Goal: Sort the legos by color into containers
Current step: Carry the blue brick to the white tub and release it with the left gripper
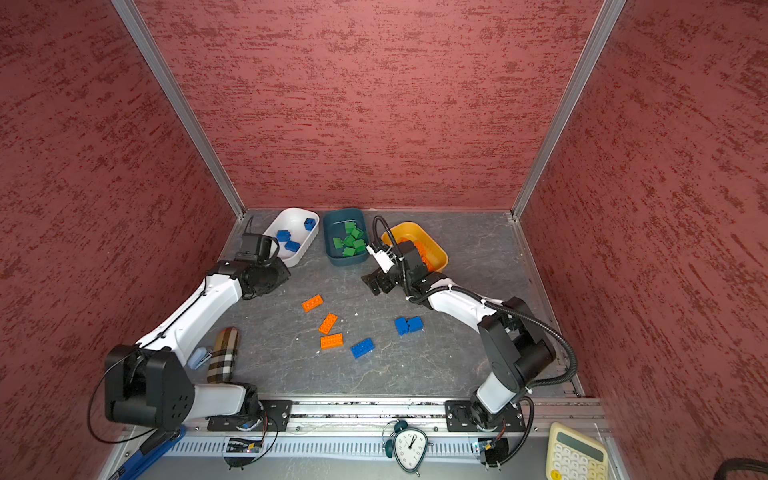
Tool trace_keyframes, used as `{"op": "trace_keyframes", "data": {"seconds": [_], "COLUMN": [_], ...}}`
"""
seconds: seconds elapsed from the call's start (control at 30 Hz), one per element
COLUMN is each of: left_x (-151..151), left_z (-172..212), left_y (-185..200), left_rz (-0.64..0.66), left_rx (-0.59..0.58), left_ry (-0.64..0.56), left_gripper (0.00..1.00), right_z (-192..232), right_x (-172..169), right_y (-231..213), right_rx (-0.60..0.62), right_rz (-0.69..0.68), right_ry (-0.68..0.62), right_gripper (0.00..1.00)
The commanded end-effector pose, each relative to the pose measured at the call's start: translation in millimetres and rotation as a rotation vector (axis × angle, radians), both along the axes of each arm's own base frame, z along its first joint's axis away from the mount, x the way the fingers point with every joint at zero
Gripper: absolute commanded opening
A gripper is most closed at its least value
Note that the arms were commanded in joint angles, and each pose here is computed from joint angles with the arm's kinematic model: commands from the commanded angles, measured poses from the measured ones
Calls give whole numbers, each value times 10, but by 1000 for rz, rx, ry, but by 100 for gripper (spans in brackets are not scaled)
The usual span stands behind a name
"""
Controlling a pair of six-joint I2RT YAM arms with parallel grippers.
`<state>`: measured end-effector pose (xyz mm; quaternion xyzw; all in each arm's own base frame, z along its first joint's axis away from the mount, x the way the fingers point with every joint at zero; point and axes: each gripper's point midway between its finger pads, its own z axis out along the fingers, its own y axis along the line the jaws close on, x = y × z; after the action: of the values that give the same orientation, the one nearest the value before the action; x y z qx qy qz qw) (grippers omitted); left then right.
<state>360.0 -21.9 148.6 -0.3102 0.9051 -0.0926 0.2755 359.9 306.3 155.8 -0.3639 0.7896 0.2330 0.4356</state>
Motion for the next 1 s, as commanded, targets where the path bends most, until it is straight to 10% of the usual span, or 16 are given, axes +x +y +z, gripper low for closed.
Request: {"op": "trace_keyframes", "data": {"seconds": [0.0,0.4,0.63,0.97], "left_x": [513,1438,1605,1286], "left_z": [130,-243,-129,466], "left_y": [194,678,500,301], "left_rz": [23,81,25,-41], "left_rx": [20,106,52,-6], "left_ry": [-105,3,-67,-200], "left_gripper": [21,27,76,99], "right_z": [-22,-393,-610,-874], "right_x": [-231,-827,-1220,-1763], "right_y": [256,507,619,805], "right_rx": [-6,-184,-263,-363], "right_rz": [143,339,466,771], "right_ry": [-31,20,26,51], "right_gripper": [99,99,99,97]}}
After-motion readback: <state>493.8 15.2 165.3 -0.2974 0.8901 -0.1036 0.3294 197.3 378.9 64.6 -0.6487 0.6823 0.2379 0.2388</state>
